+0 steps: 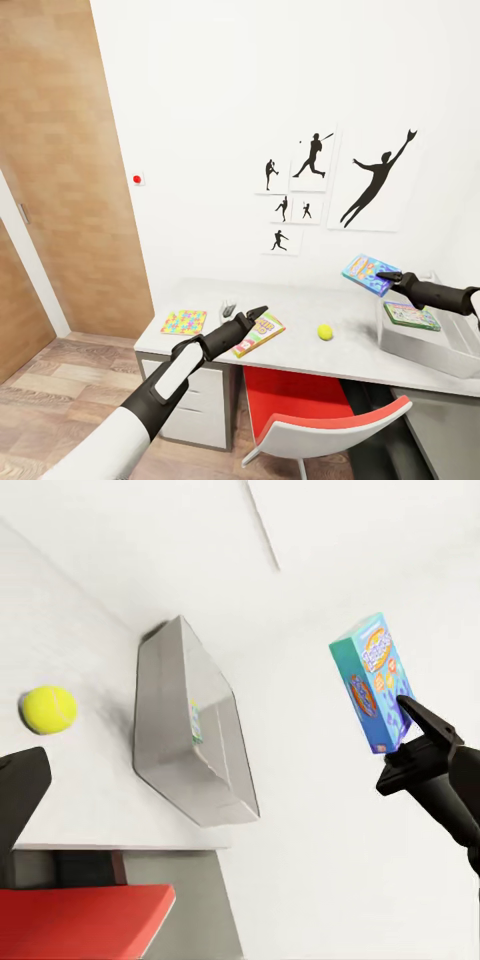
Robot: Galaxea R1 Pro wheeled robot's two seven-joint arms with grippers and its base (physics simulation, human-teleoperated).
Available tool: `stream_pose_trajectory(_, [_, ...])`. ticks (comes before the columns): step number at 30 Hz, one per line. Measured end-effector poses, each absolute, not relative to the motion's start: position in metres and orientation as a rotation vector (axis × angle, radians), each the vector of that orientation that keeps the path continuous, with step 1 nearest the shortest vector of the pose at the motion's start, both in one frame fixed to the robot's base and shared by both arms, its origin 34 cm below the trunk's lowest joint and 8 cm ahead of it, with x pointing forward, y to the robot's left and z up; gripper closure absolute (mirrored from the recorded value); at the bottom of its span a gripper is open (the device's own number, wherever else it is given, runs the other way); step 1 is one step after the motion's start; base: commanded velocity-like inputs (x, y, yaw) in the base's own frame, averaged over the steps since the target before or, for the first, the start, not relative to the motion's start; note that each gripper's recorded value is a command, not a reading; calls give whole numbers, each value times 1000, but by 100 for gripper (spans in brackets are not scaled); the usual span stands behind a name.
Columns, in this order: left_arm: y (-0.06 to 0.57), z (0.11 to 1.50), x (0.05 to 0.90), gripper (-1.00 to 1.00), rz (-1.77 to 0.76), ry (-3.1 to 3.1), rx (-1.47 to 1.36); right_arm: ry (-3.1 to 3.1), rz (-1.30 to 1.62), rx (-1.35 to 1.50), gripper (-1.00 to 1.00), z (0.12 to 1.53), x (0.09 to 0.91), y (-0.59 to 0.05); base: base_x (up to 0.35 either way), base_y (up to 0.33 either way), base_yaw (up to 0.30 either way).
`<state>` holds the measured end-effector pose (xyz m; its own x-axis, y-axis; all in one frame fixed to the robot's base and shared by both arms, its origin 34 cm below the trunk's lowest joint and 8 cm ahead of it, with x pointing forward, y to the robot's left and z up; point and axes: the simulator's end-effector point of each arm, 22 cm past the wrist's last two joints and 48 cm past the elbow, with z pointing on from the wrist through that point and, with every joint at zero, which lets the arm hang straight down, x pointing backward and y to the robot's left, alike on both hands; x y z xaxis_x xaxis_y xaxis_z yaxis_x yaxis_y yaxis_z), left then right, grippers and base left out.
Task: Put all the toys in the child's room - the three board games (two on the bed and one on the table), the two jigsaw puzzles on the table, and the tennis ball on the table - inside the toy box on the table in the child's room.
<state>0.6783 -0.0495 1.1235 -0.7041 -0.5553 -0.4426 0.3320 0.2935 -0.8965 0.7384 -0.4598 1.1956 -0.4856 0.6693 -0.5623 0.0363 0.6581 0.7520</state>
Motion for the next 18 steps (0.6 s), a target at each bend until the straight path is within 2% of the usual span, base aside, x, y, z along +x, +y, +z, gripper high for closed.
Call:
stream_pose_trajectory(14, [-37, 1116, 690, -100, -1428, 1872, -216, 1886, 883, 507, 100, 1223, 731, -478, 0, 0, -4])
stream_pose_trajectory(18, [-36, 1117, 692, -100, -1423, 1875, -215, 1878, 864, 498, 100, 1230, 729, -486, 0, 0, -119])
